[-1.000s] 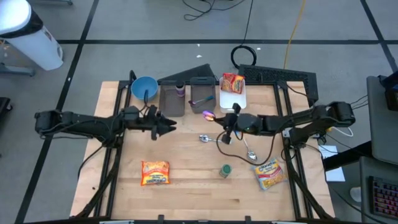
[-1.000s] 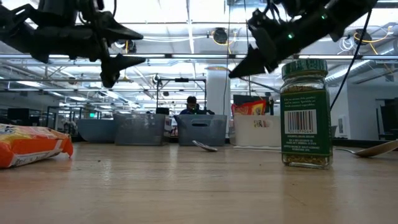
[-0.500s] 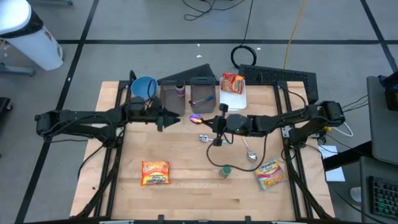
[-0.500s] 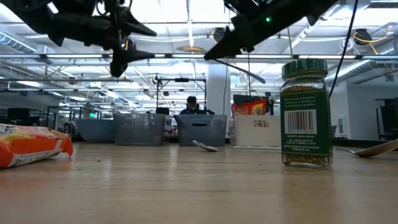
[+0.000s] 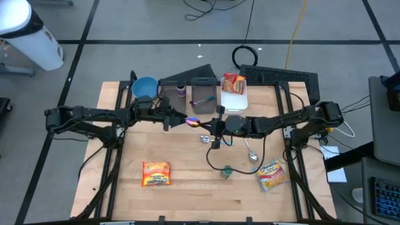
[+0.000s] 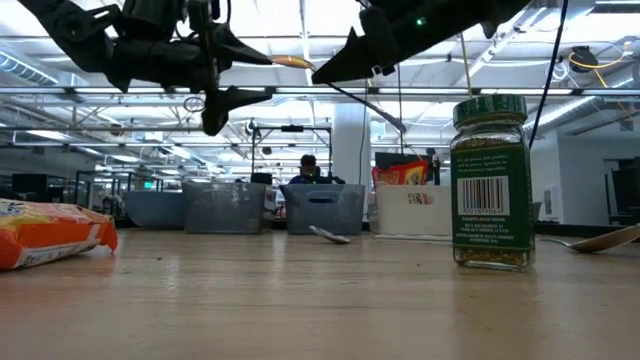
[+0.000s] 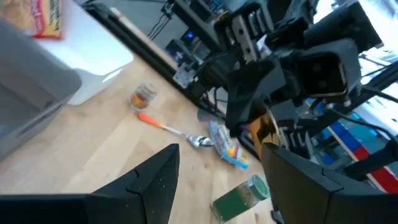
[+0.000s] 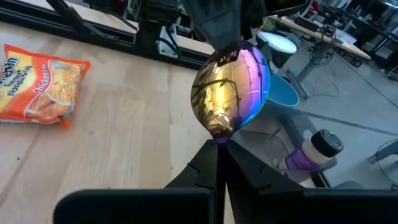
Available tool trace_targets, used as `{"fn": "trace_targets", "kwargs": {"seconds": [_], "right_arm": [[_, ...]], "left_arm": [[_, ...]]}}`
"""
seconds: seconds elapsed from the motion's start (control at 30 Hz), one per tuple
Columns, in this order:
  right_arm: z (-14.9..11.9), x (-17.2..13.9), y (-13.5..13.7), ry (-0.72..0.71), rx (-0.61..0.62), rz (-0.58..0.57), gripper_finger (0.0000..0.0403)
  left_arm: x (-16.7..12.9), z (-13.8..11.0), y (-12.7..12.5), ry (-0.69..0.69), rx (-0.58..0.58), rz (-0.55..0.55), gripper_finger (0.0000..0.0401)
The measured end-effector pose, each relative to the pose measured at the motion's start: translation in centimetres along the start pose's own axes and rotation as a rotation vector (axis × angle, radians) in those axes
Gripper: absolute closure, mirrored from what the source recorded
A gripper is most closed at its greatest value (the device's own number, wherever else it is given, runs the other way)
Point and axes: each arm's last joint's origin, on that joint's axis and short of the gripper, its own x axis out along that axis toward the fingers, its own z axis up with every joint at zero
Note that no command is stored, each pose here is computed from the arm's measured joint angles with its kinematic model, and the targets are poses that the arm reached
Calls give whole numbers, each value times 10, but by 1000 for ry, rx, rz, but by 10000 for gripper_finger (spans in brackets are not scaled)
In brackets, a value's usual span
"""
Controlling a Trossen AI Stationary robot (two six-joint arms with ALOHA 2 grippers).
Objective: Pick & Place Food Item
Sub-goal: Put the blue spoon into the right black bin
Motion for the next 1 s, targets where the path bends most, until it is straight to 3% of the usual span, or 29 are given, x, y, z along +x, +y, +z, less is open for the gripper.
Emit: {"fn": "trace_targets", "kwargs": {"seconds": [0.5,1.0], "right_arm": [[6,1,-8,-64,-2,-66,399],[1,2,-8,-17,-5,-53,399]], "left_arm": [[2,-8,-4,96,24,-72,162],[2,-1,-11,2,38,-101,162]]}}
